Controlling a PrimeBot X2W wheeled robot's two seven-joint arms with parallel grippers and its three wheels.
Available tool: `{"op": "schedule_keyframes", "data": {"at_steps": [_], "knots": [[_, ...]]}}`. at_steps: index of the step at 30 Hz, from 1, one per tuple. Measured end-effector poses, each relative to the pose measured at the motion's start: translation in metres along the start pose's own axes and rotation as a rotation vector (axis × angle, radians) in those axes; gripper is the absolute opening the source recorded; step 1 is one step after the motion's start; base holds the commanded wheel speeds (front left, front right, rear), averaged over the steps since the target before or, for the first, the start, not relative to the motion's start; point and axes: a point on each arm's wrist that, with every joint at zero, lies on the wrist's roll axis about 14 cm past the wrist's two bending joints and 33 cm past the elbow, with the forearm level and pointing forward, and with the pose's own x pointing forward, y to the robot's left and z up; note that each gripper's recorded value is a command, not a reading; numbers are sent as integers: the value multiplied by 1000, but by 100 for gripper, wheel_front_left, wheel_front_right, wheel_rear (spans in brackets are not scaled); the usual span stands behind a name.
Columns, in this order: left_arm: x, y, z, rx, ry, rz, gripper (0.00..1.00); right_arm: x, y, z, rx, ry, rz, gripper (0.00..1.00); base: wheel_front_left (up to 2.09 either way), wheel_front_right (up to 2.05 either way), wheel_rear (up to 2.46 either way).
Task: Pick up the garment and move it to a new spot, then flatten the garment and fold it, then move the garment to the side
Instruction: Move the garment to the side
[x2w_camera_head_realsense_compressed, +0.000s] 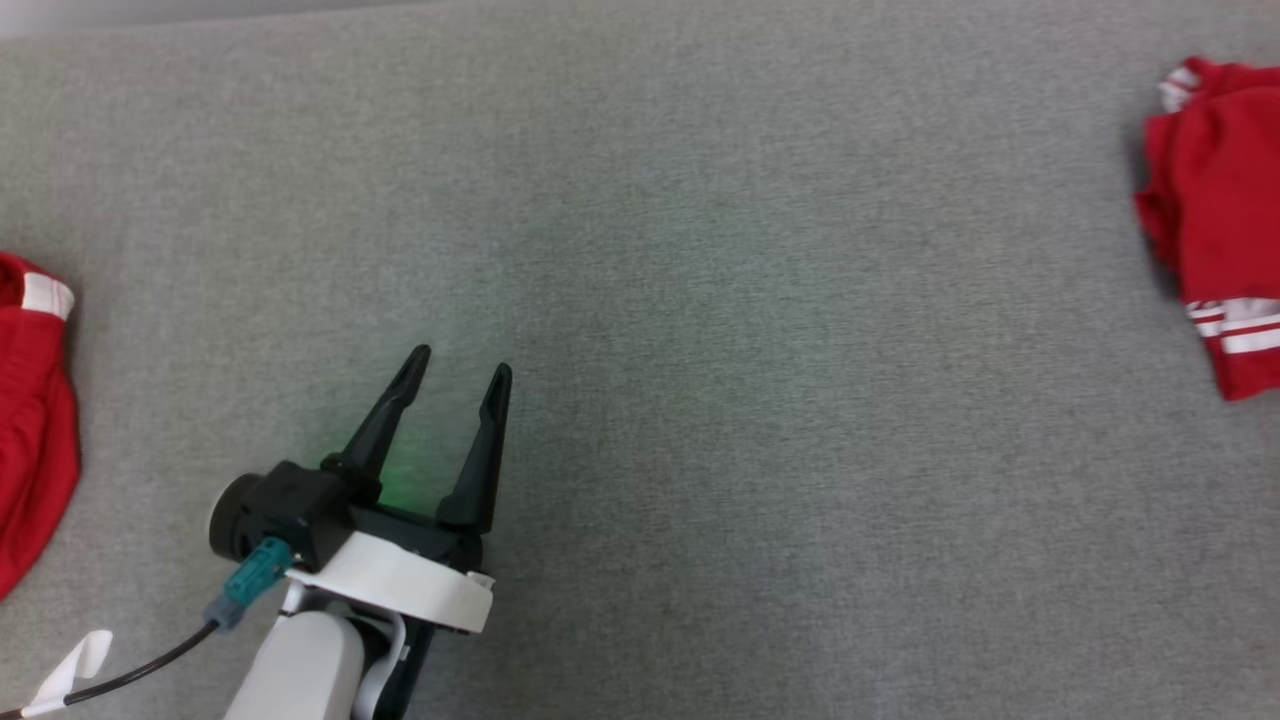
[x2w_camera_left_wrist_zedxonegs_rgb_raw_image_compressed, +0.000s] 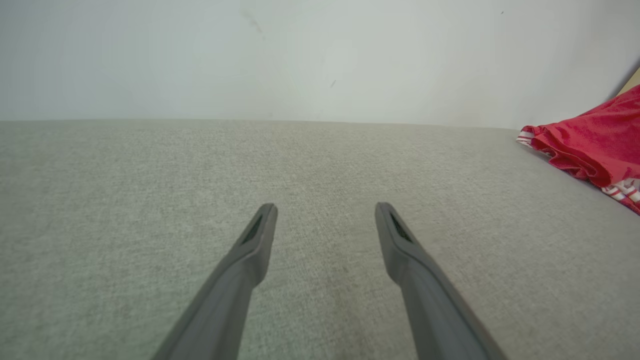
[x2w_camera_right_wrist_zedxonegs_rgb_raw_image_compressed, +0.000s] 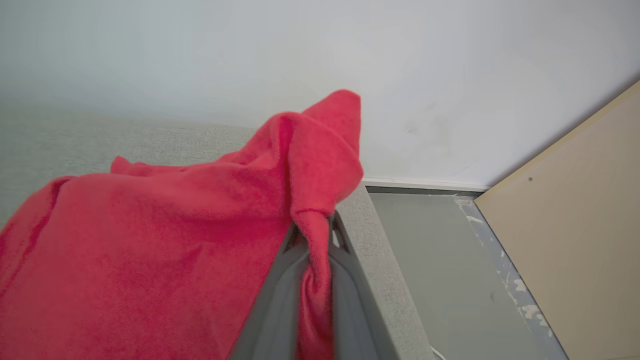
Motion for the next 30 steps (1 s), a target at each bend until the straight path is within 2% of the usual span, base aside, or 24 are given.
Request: {"op": "schedule_keyframes", "data": {"at_steps": [4,6,7,8,9,18,24,30], "knots": [[-2,8,-4,5,12,17,100,7,-17,-7,-93,34,-50,0,0,0,0],[-3,10,-5,6,13,21,100,9,-23,-5,-105,22,-73,0,0,0,0],[-3,10,-5,6,14,22,100,10,-26,-4,-124,21,-81,35,0,0,0],[-3,10,-5,6,14,22,100,10,-28,-4,-136,23,-89,82,0,0,0],[-3,10,-6,6,14,23,100,10,-30,-3,-146,20,-94,100,0,0,0],[-2,7,0,9,3,17,100,7,-16,10,-184,-73,-76,100,0,0,0],[-7,0,21,9,-40,21,100,-9,8,48,-169,-214,-23,100,0,0,0],[-24,0,50,19,-97,57,100,-41,38,93,-146,-375,53,100,0,0,0]]}}
